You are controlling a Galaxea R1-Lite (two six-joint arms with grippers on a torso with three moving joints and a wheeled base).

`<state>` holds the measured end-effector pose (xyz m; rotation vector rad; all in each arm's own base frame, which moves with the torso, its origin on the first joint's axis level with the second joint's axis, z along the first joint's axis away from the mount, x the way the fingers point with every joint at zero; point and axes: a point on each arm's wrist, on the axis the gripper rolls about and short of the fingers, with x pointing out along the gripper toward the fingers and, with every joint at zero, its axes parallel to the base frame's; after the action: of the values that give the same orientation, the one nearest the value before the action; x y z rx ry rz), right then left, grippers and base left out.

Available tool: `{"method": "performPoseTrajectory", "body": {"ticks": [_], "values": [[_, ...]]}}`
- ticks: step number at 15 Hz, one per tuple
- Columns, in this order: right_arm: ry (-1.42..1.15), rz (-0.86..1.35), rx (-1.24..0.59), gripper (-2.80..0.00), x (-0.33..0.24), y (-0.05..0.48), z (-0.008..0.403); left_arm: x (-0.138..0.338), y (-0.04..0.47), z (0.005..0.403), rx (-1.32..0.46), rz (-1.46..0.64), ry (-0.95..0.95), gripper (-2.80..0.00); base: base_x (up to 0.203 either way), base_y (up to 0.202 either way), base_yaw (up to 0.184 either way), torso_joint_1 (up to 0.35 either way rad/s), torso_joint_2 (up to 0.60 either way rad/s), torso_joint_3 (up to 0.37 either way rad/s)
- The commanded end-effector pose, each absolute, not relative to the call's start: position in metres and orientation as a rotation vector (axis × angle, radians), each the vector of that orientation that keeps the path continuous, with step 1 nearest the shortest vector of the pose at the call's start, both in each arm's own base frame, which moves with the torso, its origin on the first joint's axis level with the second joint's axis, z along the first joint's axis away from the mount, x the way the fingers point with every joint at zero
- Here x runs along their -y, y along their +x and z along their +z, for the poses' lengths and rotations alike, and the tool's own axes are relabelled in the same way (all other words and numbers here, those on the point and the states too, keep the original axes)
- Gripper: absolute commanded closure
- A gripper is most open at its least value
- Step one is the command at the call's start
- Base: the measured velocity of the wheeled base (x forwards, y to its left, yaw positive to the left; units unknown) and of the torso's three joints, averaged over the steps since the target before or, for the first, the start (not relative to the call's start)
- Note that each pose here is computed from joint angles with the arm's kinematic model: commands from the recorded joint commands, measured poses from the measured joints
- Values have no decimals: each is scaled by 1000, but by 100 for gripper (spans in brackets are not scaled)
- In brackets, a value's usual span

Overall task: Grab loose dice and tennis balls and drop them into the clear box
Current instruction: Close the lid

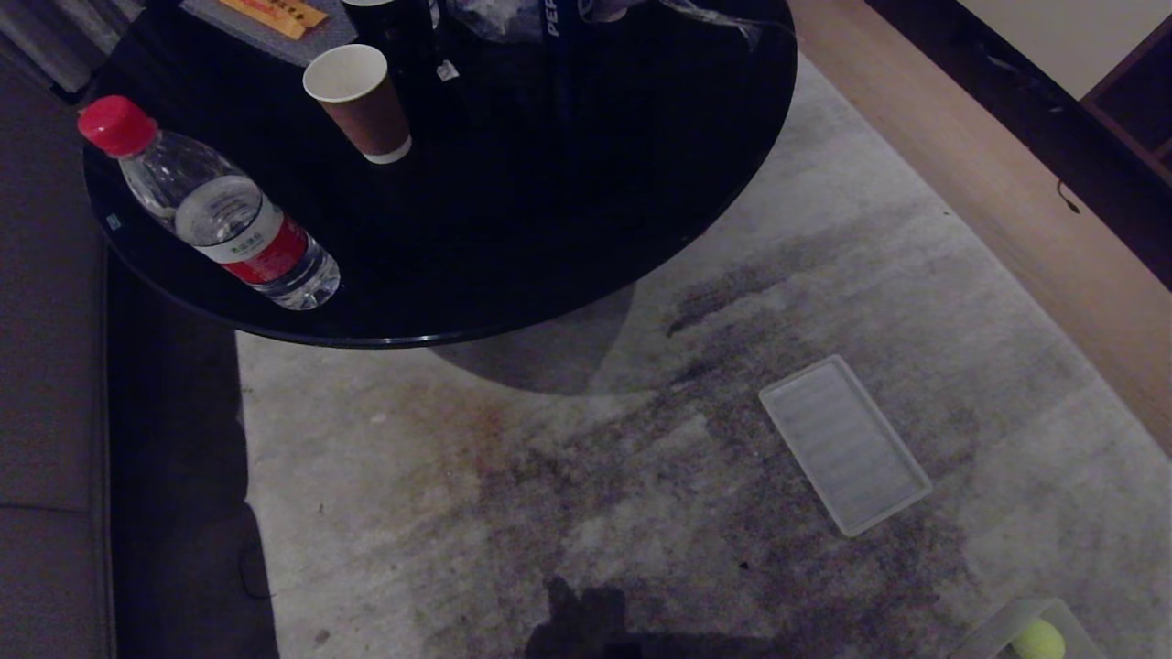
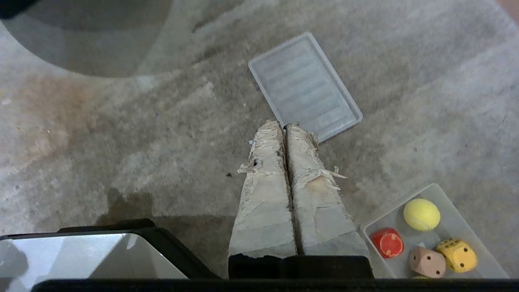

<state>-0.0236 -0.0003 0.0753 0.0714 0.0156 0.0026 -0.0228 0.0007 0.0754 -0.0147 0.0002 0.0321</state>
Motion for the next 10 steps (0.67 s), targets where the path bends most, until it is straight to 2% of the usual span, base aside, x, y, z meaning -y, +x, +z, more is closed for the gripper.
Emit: {"method": "performPoseTrajectory", "body": {"ticks": [1,10], "values": [[72,2,-17,0,0,-24,75,-1,-23,75,-4,32,-14,0,0,0,0,4,9,-191],[71,2,-17,0,0,-24,75,-1,-23,75,-4,34,-14,0,0,0,0,2,3,-197]]}}
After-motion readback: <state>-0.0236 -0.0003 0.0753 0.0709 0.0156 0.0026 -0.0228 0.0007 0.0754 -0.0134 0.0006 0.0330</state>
